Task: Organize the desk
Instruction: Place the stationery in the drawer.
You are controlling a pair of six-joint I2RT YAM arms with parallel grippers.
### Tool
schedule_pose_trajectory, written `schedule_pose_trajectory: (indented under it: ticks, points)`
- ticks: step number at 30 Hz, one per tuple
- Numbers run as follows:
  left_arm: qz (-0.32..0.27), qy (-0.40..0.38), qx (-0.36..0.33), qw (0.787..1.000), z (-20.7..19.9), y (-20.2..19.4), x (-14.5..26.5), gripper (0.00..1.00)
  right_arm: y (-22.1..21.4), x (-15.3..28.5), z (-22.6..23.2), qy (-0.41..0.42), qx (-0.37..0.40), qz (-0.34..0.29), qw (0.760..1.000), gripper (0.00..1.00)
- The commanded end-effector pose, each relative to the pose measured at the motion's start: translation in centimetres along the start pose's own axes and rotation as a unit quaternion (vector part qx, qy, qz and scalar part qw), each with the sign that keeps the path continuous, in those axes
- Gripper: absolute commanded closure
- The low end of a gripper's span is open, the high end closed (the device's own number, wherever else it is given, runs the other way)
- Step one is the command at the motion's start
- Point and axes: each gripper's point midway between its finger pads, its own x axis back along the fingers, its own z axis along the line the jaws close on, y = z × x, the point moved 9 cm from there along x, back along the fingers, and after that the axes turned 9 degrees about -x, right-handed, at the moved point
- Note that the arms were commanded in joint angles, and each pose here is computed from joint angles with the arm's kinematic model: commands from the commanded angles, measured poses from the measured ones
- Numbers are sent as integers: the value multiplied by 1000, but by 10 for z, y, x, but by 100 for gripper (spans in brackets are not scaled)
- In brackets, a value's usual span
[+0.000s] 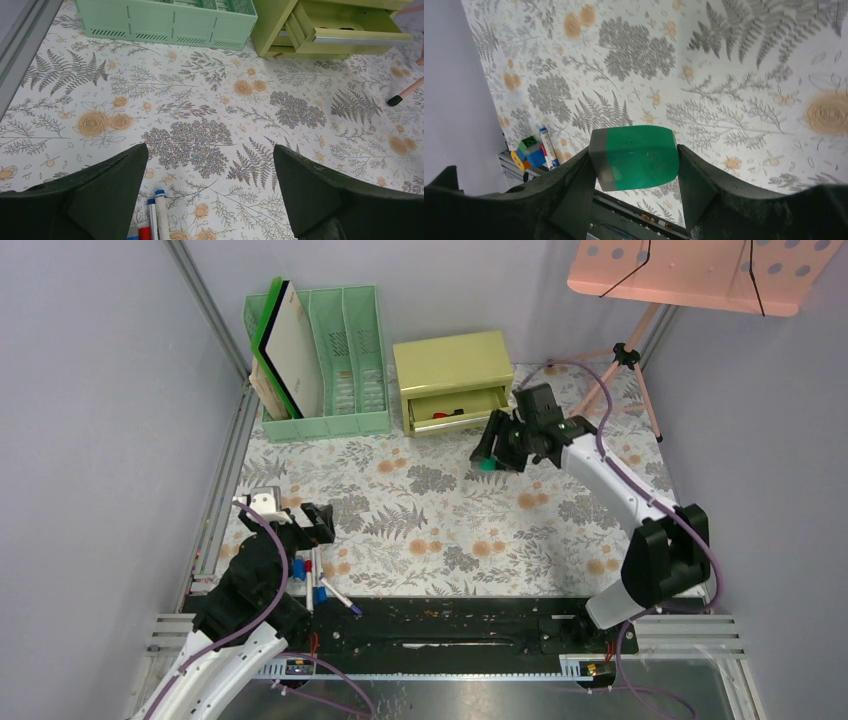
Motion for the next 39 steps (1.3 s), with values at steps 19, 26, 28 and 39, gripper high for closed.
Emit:
schedule_pose_trajectory:
  ticks: [19, 26, 28, 39]
  points:
    - [-36, -16, 14, 999, 0, 12, 7, 1, 115, -33, 88, 1, 120, -164, 979, 67]
    - [-40, -20, 11, 999, 0, 12, 7, 1, 133, -44, 97, -2, 136, -191, 972, 66]
    - [-40, -19, 11, 999, 0, 12, 7, 1, 138, -50, 98, -11, 138, -197, 971, 66]
    - [-47, -27, 8, 998, 0, 12, 8, 1, 136, -76, 90, -13, 130, -174, 976, 63]
